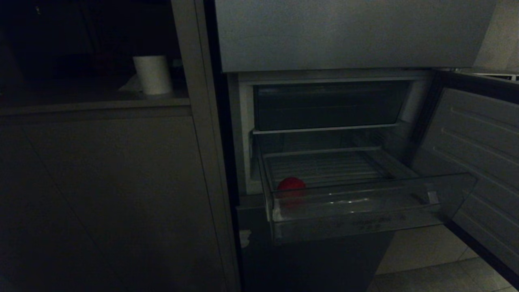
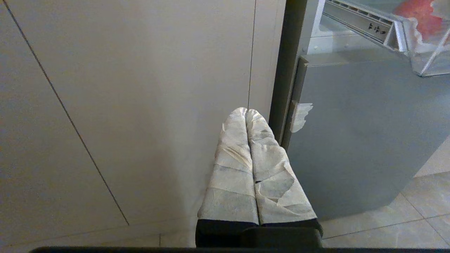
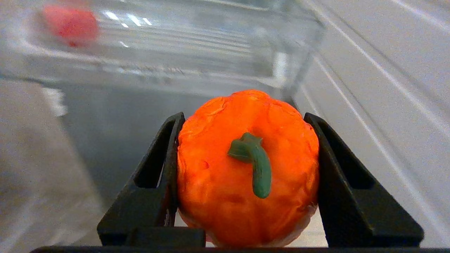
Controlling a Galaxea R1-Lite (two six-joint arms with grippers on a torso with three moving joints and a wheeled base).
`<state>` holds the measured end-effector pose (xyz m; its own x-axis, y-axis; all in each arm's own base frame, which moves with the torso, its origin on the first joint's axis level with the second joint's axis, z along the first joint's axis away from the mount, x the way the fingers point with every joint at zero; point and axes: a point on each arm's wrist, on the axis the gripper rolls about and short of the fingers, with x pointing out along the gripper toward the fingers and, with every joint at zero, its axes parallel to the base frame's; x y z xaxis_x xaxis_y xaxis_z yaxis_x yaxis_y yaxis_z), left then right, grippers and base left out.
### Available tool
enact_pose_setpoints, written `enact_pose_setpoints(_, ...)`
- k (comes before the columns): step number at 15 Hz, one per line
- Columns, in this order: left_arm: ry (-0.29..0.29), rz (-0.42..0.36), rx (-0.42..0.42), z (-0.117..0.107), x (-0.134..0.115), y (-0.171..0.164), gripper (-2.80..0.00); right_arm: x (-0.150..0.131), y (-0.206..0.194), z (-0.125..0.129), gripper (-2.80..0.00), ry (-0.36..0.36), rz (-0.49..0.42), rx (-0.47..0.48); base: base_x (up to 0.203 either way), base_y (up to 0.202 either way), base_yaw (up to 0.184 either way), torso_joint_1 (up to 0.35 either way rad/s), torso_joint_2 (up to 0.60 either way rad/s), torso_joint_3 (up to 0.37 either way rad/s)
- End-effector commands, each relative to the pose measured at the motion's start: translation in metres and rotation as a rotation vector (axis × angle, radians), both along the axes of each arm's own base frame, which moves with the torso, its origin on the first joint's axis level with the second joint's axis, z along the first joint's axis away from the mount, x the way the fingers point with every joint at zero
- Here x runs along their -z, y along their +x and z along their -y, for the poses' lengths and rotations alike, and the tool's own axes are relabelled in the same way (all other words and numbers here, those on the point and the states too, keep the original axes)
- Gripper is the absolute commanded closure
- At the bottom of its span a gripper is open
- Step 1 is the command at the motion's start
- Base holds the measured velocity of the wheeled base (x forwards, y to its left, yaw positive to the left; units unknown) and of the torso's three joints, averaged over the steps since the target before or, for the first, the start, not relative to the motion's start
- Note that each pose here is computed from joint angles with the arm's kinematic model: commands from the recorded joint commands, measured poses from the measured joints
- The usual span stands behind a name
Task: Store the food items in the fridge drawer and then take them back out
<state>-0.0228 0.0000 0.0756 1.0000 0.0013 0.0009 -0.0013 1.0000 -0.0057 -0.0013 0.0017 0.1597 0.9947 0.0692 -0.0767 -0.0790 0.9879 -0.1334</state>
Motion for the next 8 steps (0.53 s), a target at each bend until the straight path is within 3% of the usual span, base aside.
enact_pose_setpoints(1,0.0,0.001,0.0,0.0,0.0,0.0,0.0,-0.028,0.066,-0.001,0.0,0.021,-0.229,-0.054,0.0,0.0,0.0,0.0,0.0,0.0)
enact_pose_setpoints(5,0.0,0.001,0.0,0.0,0.0,0.0,0.0,-0.058,0.165,-0.007,0.0,0.097,-0.364,-0.18,0.0,0.0,0.0,0.0,0.0,0.0)
enact_pose_setpoints(8,0.0,0.001,0.0,0.0,0.0,0.0,0.0,-0.064,0.241,-0.027,0.0,0.13,-0.428,-0.244,0.0,0.0,0.0,0.0,0.0,0.0)
